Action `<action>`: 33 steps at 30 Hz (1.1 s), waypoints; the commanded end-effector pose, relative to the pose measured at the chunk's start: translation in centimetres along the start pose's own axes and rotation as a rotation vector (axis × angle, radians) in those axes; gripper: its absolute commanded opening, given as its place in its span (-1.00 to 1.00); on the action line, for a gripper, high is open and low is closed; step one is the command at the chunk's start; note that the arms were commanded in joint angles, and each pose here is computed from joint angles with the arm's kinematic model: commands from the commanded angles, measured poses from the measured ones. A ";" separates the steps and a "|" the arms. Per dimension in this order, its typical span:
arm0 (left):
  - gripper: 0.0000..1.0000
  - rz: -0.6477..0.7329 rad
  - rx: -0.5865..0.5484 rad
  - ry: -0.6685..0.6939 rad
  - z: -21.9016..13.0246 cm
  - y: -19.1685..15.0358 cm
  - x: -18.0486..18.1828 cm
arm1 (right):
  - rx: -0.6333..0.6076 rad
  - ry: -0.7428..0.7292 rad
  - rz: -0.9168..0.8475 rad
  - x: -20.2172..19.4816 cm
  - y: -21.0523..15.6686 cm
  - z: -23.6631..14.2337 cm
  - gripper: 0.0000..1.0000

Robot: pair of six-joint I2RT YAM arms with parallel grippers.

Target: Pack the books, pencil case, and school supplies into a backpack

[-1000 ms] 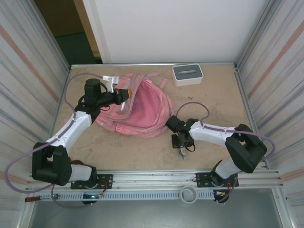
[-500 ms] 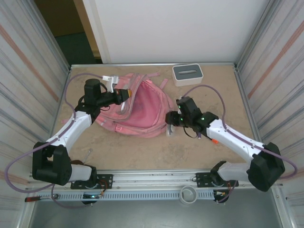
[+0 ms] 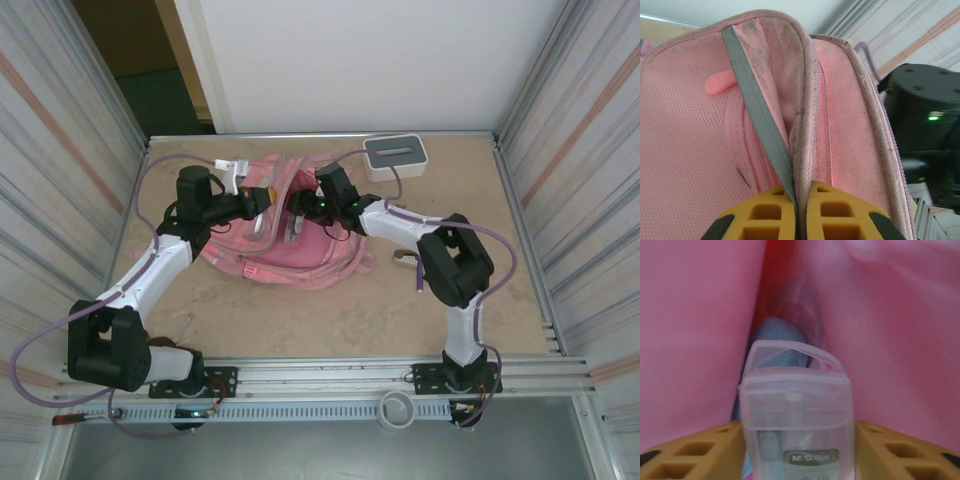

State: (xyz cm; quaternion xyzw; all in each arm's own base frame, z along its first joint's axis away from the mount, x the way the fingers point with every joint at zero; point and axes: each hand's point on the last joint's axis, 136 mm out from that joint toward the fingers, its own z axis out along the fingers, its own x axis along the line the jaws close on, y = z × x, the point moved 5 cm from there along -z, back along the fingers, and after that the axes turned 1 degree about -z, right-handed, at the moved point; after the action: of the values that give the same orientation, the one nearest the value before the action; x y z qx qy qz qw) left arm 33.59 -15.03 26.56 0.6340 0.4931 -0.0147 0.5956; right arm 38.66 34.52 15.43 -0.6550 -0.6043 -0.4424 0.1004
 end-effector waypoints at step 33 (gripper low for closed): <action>-1.00 0.024 -0.042 0.009 -0.3 0.7 0.1 | 0.072 0.080 -0.179 1.1 -2.5 -4.1 -0.14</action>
State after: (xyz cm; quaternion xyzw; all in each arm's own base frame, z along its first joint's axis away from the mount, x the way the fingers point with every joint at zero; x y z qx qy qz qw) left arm 33.52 -14.94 26.13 0.6338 0.4971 -0.0169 0.5924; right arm 35.40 35.95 13.90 -0.5990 -0.6680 -0.4208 0.1335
